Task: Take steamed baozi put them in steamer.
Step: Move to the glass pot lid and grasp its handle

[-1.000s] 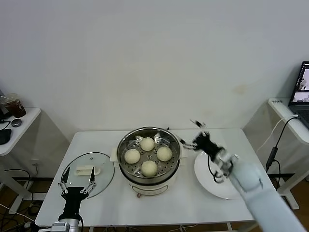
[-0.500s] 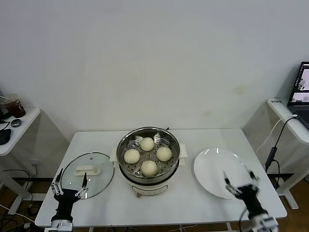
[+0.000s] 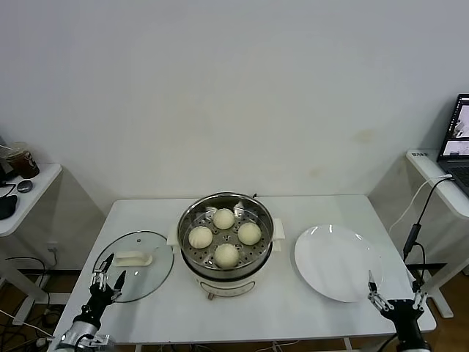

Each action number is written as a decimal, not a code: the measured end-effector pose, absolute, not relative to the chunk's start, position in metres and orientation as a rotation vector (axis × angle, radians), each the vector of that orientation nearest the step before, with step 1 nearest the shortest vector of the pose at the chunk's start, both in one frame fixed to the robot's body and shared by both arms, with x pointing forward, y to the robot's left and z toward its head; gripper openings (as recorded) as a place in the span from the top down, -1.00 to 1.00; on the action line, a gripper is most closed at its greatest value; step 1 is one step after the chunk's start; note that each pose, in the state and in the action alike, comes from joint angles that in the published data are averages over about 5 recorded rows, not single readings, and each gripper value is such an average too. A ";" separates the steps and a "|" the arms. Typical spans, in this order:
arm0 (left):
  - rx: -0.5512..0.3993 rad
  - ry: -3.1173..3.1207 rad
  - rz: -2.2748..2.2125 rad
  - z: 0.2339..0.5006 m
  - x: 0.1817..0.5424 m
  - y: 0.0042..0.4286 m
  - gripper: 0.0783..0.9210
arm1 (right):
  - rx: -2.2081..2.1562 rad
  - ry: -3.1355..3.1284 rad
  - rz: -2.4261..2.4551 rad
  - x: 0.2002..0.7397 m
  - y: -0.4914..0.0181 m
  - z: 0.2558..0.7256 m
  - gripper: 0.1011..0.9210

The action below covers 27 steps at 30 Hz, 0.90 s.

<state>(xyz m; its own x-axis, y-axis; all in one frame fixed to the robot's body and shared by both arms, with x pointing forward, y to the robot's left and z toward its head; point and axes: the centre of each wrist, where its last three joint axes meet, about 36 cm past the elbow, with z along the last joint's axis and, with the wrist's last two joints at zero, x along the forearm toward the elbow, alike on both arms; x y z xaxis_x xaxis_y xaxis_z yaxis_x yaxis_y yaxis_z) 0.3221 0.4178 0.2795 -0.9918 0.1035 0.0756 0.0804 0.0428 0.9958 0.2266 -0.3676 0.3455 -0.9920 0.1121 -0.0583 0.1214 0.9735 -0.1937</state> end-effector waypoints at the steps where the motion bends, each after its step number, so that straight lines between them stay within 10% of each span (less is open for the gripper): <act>1: 0.210 2.229 2.178 0.278 0.326 0.421 -0.77 | 0.189 3.073 -0.302 0.226 -0.367 0.346 -0.76; 27: 0.304 1.966 2.389 0.264 0.409 0.445 -0.75 | 0.205 3.098 -0.248 0.212 -0.350 0.343 -0.76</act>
<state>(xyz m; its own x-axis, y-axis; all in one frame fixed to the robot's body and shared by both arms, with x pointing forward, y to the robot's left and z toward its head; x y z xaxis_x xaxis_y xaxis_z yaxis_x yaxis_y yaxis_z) 0.4091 0.4449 0.2642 -0.9803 0.1487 0.1297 0.0987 -0.1999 0.9748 0.2125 -0.3500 0.3428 -0.9910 0.1289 -0.0372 0.1332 0.9786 -0.1567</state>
